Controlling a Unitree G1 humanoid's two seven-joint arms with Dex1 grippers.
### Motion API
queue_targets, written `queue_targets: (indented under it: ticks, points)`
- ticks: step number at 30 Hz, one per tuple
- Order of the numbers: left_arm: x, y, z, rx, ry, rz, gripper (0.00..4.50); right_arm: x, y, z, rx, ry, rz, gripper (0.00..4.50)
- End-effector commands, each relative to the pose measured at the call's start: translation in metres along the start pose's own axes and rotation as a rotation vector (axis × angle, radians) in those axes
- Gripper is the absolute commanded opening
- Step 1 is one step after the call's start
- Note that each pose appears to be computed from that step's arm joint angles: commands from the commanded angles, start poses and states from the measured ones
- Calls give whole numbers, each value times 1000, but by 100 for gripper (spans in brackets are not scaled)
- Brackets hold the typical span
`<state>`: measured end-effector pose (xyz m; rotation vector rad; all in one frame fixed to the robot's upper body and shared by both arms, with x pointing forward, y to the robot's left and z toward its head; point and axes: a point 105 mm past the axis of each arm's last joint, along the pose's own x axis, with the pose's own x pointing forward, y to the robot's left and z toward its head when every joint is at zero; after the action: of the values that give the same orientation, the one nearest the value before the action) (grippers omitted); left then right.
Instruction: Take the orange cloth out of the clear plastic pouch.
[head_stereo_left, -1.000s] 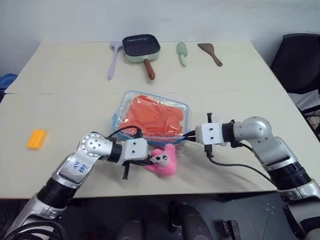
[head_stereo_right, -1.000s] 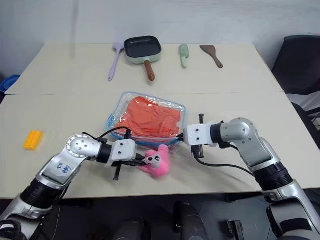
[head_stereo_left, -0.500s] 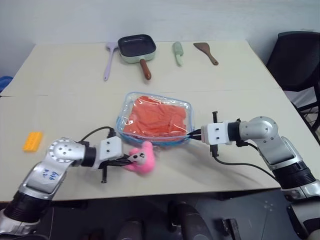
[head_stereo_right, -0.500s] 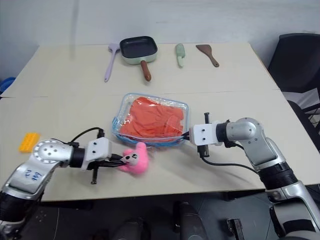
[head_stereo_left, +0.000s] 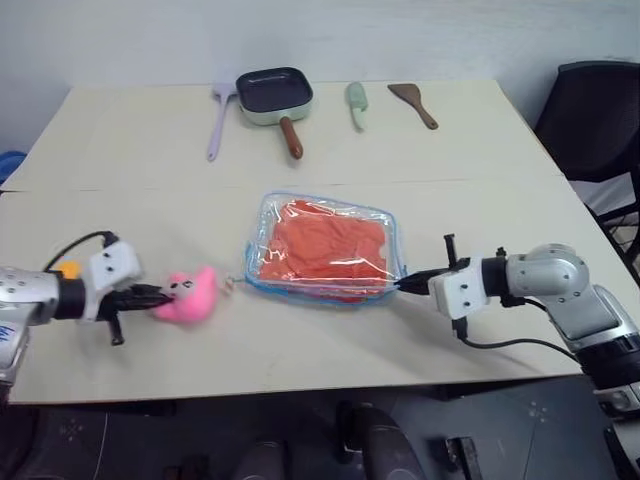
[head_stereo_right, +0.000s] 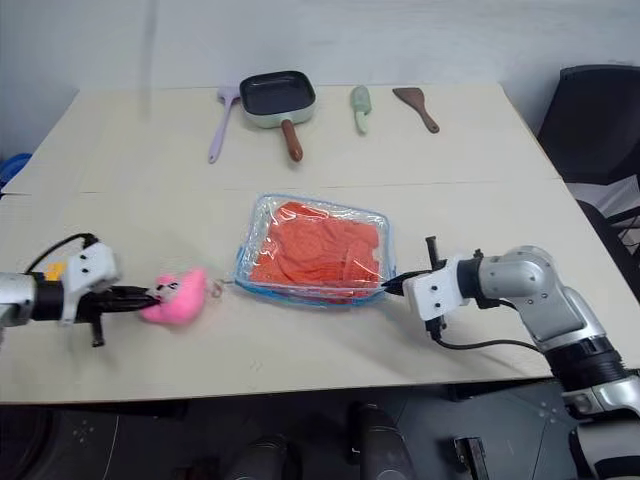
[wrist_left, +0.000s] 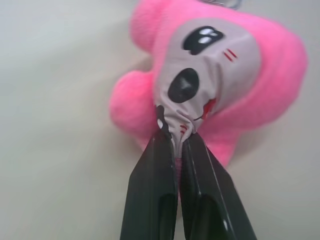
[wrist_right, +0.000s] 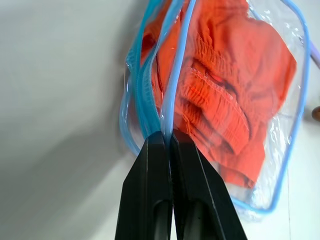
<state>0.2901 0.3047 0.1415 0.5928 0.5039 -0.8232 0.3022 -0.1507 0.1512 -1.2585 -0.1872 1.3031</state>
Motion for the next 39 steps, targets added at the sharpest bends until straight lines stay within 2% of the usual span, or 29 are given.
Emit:
queue_targets:
  ticks: [1, 6, 7, 9, 12, 17, 19, 24, 27, 30, 35, 39]
  points:
    - [-13, 12, -11, -30, 46, 69, 0, -16, -6, -1, -10, 17, -41, 4]
    - [2, -7, -10, -48, 20, -5, 0, -11, -6, 3, 8, -5, -50, 4]
    - [6, -11, -9, -63, 8, -19, 26, -10, -7, 3, 21, -9, -58, 24]
    - [10, -15, -6, -92, -10, -31, 81, -10, -7, 4, 54, -12, -64, 70]
    - [10, -22, -2, -117, -34, -66, 166, -12, -5, 8, 81, -14, -71, 164]
    - [-13, -26, 10, -169, -82, -122, 317, -24, -6, 21, 276, -53, -150, 335]
    - [-28, -25, 22, -190, -115, -146, 320, -30, -7, 30, 377, -84, -176, 404]
    - [-73, -32, 82, -192, -243, -293, 320, -41, -5, 51, 575, -149, -232, 404]
    - [-72, -41, 108, -61, -259, -359, 320, -41, -2, 60, 652, -177, -255, 404]
    - [-42, -43, 119, 168, -195, -345, 320, -38, 0, 68, 696, -192, -267, 404]
    - [32, -45, 133, 581, -153, -304, 320, -32, 5, 73, 726, -181, -274, 404]
    - [76, -39, 137, 770, -173, -238, 320, -30, 9, 76, 743, -169, -295, 404]
